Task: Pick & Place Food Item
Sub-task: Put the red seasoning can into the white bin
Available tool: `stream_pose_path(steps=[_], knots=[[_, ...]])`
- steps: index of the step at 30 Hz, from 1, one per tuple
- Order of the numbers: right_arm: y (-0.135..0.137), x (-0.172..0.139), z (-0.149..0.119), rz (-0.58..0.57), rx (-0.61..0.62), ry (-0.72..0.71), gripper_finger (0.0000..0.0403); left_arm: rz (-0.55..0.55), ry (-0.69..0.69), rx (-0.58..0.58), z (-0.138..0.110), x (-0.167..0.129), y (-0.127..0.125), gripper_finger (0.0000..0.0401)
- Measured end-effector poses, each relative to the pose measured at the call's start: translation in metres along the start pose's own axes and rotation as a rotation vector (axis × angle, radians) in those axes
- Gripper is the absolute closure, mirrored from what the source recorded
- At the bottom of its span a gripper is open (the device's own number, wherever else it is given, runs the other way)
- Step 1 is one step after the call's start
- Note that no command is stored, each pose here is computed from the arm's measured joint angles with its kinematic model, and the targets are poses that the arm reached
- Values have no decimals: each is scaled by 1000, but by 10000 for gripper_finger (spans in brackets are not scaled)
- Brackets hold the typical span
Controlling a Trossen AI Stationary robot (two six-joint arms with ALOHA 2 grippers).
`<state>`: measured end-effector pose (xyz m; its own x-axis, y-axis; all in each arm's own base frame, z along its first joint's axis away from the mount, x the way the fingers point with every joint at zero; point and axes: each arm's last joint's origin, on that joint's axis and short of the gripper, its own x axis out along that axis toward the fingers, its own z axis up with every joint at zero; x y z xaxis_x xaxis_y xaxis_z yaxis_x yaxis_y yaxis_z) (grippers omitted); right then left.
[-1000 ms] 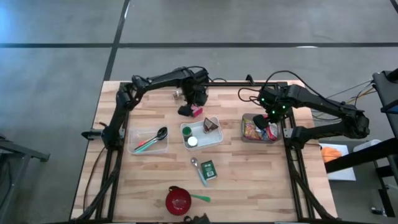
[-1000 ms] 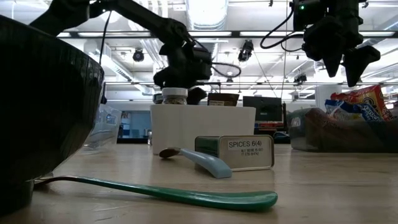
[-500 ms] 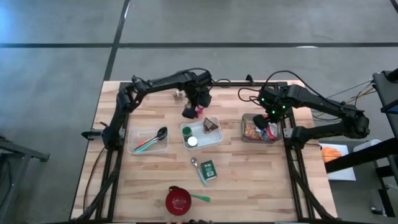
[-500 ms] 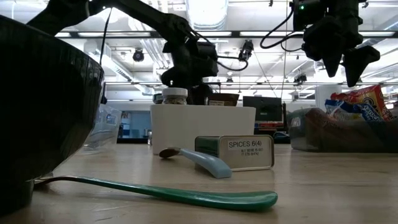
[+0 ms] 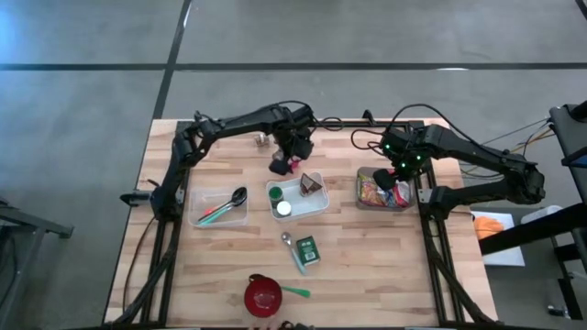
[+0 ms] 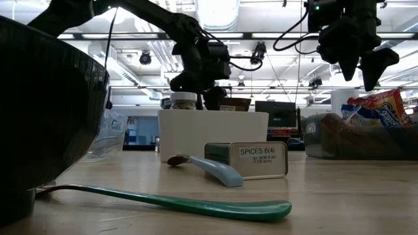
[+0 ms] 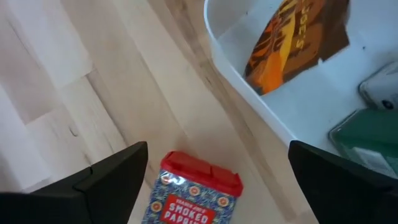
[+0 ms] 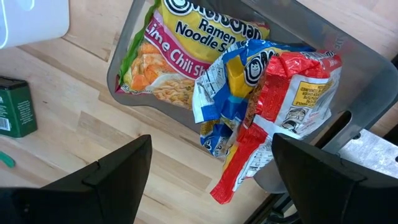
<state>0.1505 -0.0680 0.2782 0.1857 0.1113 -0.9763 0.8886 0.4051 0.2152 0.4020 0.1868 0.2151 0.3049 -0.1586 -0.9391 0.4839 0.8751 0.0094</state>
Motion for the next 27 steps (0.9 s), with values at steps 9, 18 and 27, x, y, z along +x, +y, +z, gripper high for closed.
stream_pose_path(steps=[9,18,27], knots=[[0,0,0,1,0,-1,73,1,34,-26,-2,-1,-2,49],[1,0,1,6,-1,-7,73,49,78,-218,-4,-1,0,19],[1,0,1,12,-3,-14,73,40,75,-141,-5,-1,1,15]])
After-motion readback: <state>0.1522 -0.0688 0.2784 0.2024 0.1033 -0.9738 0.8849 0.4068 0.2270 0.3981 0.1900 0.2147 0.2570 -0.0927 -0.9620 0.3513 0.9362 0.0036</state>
